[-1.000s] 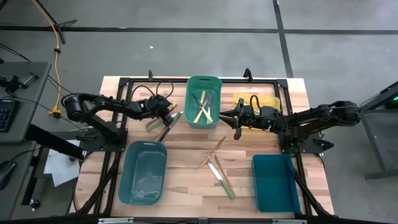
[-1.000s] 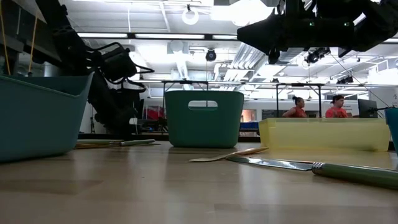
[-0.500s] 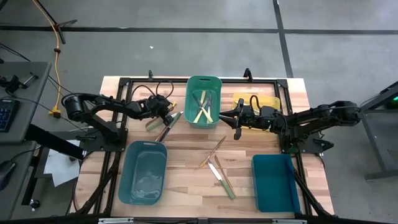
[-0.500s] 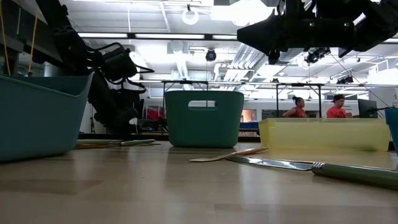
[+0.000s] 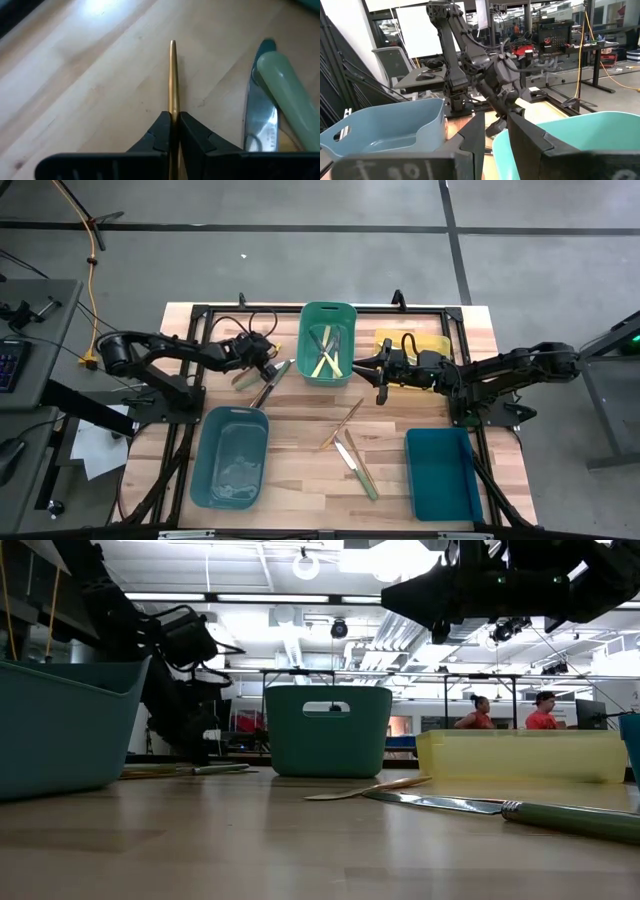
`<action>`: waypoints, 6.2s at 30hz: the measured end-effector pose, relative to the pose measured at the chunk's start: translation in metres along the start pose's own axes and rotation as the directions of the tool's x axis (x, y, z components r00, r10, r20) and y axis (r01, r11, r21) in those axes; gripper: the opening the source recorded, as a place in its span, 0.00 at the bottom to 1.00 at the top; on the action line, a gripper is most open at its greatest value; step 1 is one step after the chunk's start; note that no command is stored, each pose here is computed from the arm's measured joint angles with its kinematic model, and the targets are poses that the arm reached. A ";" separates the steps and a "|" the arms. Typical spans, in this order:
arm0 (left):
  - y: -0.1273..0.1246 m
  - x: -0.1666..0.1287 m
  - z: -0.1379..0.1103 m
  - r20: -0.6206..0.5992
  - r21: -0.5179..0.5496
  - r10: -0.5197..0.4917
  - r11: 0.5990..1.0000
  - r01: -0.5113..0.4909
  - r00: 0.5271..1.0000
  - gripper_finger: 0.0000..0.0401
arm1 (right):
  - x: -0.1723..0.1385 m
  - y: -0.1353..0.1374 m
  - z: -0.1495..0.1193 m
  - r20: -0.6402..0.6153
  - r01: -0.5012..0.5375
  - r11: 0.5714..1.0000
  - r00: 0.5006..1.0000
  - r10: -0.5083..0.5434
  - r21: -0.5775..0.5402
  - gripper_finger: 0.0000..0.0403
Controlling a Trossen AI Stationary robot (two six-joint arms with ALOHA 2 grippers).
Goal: Sort silverware by color (type)
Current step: Put the gold knife into the right blue bin
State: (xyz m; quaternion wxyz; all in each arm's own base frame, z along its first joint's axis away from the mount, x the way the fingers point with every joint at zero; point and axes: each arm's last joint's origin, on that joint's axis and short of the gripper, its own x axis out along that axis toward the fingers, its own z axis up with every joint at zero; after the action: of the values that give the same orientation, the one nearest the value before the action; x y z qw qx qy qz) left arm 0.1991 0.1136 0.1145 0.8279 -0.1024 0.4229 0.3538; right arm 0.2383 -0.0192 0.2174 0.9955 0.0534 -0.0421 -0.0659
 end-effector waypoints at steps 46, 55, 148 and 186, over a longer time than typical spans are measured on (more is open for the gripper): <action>-0.060 -0.152 0.033 0.691 0.267 -0.335 0.942 0.204 0.641 0.03 | 0.000 0.000 -0.001 -0.007 0.001 1.000 1.000 -0.001 0.023 0.20; -0.068 -0.165 0.034 0.735 0.367 -0.497 0.864 0.345 0.461 0.03 | 0.000 0.000 -0.001 -0.006 0.001 1.000 1.000 -0.001 0.023 0.20; -0.063 -0.151 0.022 0.818 0.333 -0.475 0.851 0.407 0.324 0.03 | 0.021 0.005 -0.008 0.045 -0.045 0.997 0.998 0.042 0.061 0.20; -0.095 -0.128 0.028 0.841 0.380 -0.507 0.802 0.461 0.188 0.03 | 0.141 0.040 -0.020 0.004 -0.056 0.998 0.998 0.056 -0.010 0.42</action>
State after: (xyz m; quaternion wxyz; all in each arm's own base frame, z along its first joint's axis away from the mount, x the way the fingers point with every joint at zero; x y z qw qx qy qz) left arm 0.2307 -0.0065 0.2182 0.9856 0.0014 -0.1579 0.0608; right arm 0.3845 0.0034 0.2128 0.9971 0.0471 -0.0453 -0.0383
